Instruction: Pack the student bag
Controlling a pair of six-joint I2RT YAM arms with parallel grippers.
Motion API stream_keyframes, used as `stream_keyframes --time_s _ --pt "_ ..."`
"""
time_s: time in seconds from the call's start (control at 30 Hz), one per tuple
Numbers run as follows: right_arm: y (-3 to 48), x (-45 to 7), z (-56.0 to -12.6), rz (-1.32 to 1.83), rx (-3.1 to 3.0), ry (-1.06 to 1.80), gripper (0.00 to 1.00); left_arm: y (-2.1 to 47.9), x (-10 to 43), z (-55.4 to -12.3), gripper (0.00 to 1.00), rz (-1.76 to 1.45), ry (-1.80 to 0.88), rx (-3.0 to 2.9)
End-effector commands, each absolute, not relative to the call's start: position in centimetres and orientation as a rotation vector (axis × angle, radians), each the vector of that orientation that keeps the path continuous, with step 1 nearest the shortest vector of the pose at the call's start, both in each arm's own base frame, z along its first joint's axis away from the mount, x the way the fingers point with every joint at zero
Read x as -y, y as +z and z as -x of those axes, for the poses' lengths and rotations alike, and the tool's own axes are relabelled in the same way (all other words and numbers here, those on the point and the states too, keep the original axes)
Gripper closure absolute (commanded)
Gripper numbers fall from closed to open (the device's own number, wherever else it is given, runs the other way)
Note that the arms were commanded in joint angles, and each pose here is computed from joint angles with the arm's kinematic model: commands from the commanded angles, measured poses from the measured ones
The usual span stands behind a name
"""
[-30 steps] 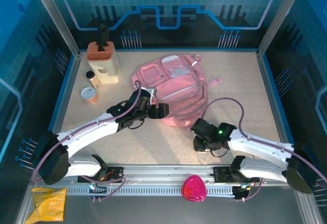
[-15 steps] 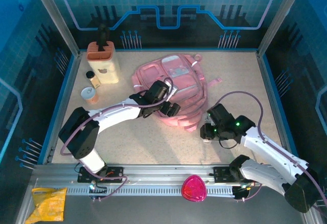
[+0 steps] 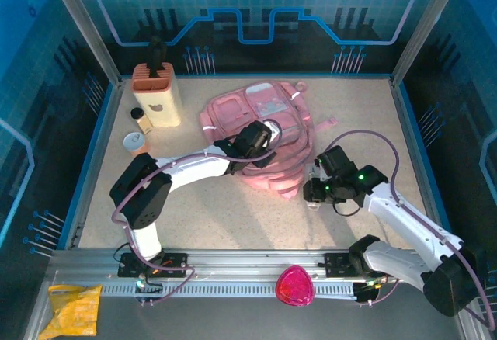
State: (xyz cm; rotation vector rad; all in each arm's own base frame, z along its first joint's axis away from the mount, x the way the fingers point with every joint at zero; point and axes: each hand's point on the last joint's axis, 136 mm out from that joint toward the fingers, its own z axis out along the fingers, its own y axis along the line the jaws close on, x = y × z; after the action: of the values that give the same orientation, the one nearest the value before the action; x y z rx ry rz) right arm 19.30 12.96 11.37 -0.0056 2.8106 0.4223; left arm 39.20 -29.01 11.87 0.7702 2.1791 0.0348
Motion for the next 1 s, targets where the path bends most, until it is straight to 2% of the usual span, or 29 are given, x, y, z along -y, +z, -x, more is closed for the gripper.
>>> stream_keyframes --time_s 0.0,0.2,0.37,0.43,0.7,0.97 --pt "13.0 -13.9 -21.0 0.051 -2.754 0.472 0.72 15.4 29.0 -41.4 0.29 -0.693 0.064 -2.103" --pt "14.0 -15.2 -23.0 0.095 -2.725 0.503 0.72 15.7 29.7 -42.0 0.55 -0.682 0.006 -2.126" --pt "15.2 -16.9 -25.9 0.104 -2.678 0.573 0.72 17.1 30.0 -42.3 0.91 -0.629 -0.035 -2.134" --pt "15.6 -17.7 -27.2 0.099 -2.670 0.610 0.73 18.2 30.9 -41.7 0.99 -0.608 -0.136 -2.131" --pt "16.0 -18.1 -33.9 -0.046 -2.612 0.646 0.71 21.2 33.4 -39.9 1.00 -0.413 -0.497 -2.200" --pt "15.1 -18.3 -37.9 -0.186 -2.585 0.711 0.71 22.2 34.5 -38.9 1.00 -0.246 -0.715 -2.231"
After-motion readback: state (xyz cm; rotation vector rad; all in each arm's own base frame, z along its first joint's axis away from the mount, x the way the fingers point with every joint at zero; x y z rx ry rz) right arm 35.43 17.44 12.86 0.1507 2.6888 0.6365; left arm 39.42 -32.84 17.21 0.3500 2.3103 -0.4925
